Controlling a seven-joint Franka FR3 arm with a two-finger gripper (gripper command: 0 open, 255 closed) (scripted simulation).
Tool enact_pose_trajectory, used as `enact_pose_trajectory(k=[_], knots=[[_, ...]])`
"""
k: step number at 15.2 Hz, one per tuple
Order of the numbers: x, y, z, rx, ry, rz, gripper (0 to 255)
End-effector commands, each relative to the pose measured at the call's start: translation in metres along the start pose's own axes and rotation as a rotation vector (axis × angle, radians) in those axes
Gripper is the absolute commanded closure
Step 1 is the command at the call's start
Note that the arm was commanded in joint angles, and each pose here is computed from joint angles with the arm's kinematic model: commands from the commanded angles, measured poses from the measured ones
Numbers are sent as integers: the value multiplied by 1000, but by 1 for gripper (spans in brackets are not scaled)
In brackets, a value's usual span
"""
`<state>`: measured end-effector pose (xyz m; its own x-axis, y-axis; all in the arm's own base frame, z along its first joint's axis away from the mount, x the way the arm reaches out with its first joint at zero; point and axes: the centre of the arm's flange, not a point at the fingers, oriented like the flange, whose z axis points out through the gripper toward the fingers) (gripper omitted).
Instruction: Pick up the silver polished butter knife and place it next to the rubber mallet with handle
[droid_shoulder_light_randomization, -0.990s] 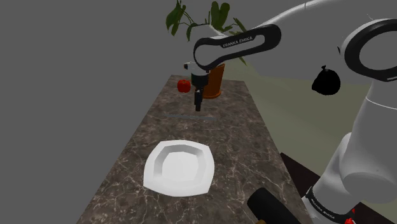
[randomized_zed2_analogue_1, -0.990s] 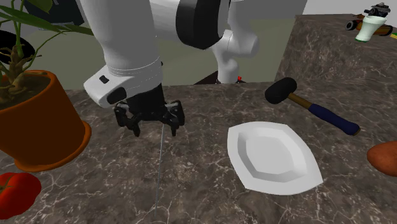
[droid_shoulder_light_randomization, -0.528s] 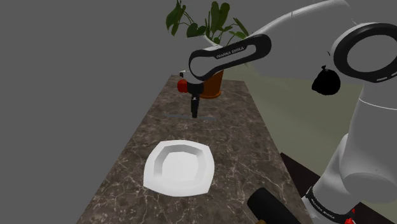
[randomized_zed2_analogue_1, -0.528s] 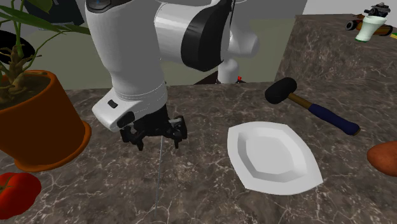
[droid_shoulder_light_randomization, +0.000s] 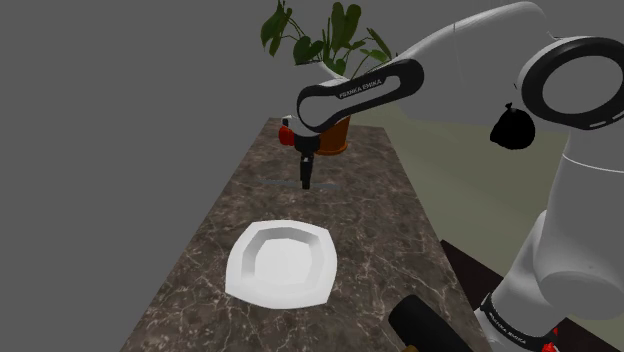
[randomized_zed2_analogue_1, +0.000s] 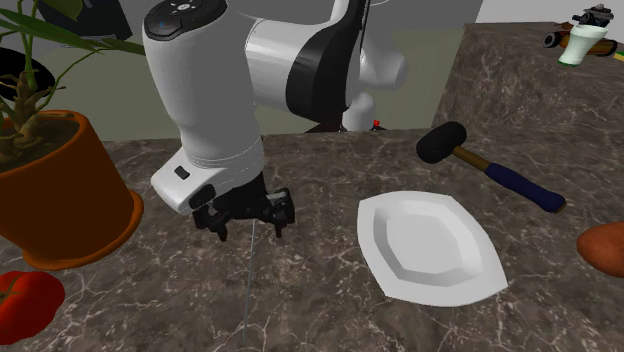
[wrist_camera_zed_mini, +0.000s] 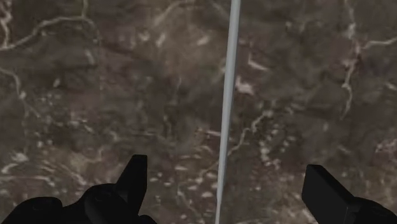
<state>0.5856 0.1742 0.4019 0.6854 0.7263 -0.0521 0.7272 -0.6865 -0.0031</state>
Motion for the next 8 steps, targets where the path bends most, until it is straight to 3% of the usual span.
enact_pose_trajectory(k=[1,2,8], knots=[[0,0,0,0,0,0,0],[0,0,0,0,0,0,255],[0,0,0,0,0,0,255]])
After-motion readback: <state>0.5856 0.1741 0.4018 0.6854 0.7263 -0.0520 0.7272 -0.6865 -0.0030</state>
